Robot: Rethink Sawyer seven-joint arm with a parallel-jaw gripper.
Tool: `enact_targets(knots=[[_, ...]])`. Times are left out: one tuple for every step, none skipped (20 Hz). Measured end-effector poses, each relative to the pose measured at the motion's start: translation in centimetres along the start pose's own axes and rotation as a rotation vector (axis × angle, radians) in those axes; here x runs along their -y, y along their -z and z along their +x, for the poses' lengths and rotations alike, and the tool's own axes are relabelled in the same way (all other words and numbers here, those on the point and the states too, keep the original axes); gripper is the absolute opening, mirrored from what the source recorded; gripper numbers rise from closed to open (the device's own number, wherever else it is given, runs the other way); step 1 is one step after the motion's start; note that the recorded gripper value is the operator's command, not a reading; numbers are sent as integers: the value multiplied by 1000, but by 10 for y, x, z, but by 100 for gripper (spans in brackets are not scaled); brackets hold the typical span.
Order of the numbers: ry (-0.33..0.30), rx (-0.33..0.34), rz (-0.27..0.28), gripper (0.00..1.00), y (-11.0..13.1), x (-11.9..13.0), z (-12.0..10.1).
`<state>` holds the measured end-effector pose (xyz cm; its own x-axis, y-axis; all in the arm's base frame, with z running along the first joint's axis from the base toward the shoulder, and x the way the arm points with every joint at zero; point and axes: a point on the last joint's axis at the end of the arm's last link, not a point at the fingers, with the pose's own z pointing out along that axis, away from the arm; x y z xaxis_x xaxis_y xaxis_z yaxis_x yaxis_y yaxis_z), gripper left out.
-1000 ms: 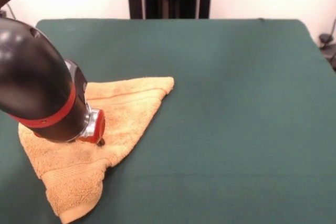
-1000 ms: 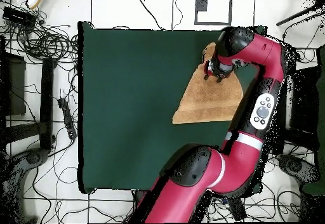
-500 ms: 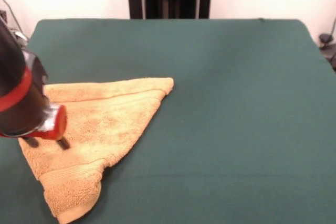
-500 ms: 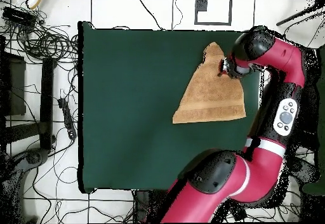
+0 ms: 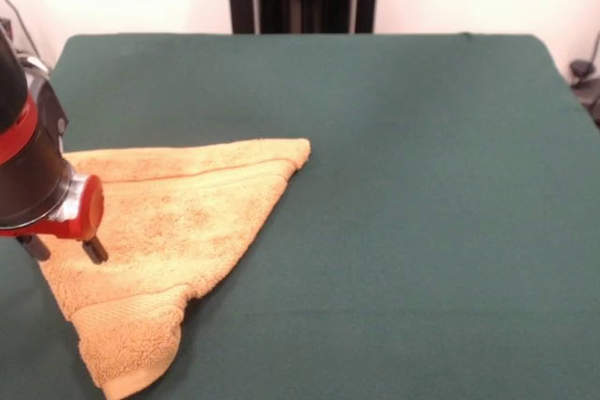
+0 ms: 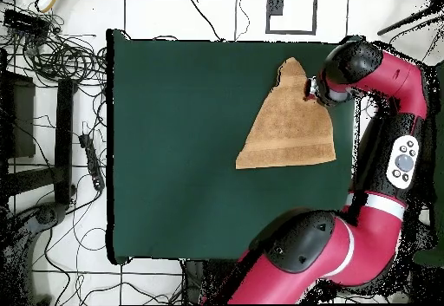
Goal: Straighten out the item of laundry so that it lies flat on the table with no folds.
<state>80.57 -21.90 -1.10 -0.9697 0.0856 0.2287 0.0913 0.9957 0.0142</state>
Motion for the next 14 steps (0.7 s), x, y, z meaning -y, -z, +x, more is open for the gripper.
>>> enact_targets(knots=[[4,0,-2,100,2,-3,0],[7,-1,-5,100,4,-5,0],[12,-2,-8,100,6,-9,1],[15,-3,-10,100,7,-11,1],[25,-4,-14,100,12,-18,1],[28,-4,-15,100,13,-20,1],[31,-4,-16,100,14,-23,1],[38,-4,-19,100,15,-28,1],[43,-4,-20,100,16,-32,1],[46,-3,-20,100,16,-35,0],[50,-2,-20,100,18,-38,0],[59,-1,-16,100,21,-46,-1],[63,0,-13,100,22,-49,-1],[65,1,-11,100,23,-51,-1]])
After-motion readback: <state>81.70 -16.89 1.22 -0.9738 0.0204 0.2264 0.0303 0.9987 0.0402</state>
